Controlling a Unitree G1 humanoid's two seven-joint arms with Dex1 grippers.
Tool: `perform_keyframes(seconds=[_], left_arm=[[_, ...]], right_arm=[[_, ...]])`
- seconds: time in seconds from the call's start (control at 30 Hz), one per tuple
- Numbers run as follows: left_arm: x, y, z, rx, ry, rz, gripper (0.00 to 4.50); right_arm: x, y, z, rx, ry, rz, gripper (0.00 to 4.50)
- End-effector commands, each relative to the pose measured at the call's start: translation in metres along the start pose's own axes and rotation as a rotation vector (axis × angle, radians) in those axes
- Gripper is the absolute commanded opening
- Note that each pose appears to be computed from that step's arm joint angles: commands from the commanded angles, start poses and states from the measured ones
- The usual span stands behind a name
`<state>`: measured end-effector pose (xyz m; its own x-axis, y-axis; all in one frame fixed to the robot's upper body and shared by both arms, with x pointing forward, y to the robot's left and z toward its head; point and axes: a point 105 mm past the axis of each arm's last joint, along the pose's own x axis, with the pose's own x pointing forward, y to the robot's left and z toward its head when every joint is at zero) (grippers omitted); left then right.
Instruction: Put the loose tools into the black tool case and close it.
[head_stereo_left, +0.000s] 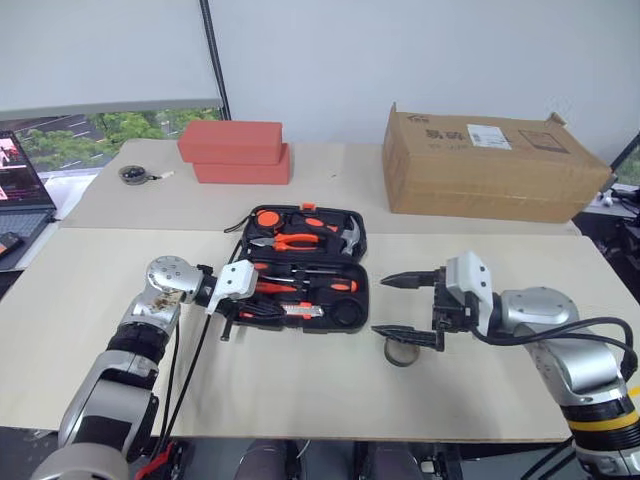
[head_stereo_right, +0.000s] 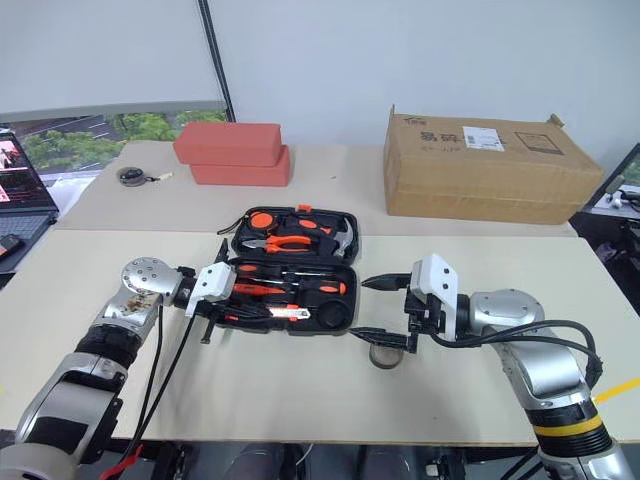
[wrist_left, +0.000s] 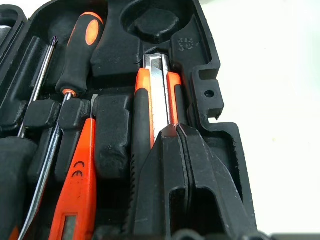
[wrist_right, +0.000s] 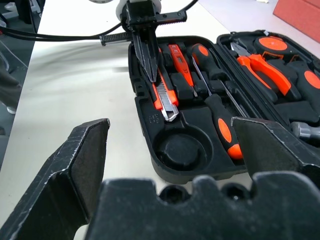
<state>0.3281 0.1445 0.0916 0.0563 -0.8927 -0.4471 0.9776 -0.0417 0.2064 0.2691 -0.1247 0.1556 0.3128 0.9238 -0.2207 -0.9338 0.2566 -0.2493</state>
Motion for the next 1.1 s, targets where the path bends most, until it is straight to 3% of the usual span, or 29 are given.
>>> perform_keyframes(seconds=[0.03, 0.33, 0.53, 0.7, 0.9, 1.0, 1.1], left_arm=[[-0.004, 0.005, 0.021, -0.028, -0.122, 0.000, 0.04], [-0.008, 0.014, 0.021, -0.050, -0.117, 0.044, 0.04], [-0.001, -0.001, 0.000, -0.036, 0.002, -0.029, 0.04], [0.007, -0.004, 0.006, 0.027, -0.038, -0.041, 0.04], [0.003, 0.013, 0.043, -0.005, -0.291, 0.037, 0.04], [-0.001, 0.011, 0.047, -0.036, -0.315, 0.011, 0.04], [-0.001, 0.004, 0.036, -0.009, -0.214, -0.015, 0.04]], right_arm=[[-0.001, 0.000, 0.013, -0.020, -0.050, -0.013, 4.50], [0.000, -0.001, 0.013, -0.018, -0.058, -0.013, 4.50], [0.001, -0.001, 0.014, -0.022, -0.060, -0.016, 4.50], [-0.001, -0.002, 0.014, -0.022, -0.054, -0.022, 4.50], [-0.001, -0.001, 0.013, -0.015, -0.056, -0.023, 4.50], [-0.001, -0.002, 0.013, -0.015, -0.056, -0.023, 4.50], [0.000, -0.002, 0.014, -0.018, -0.059, -0.023, 4.50]])
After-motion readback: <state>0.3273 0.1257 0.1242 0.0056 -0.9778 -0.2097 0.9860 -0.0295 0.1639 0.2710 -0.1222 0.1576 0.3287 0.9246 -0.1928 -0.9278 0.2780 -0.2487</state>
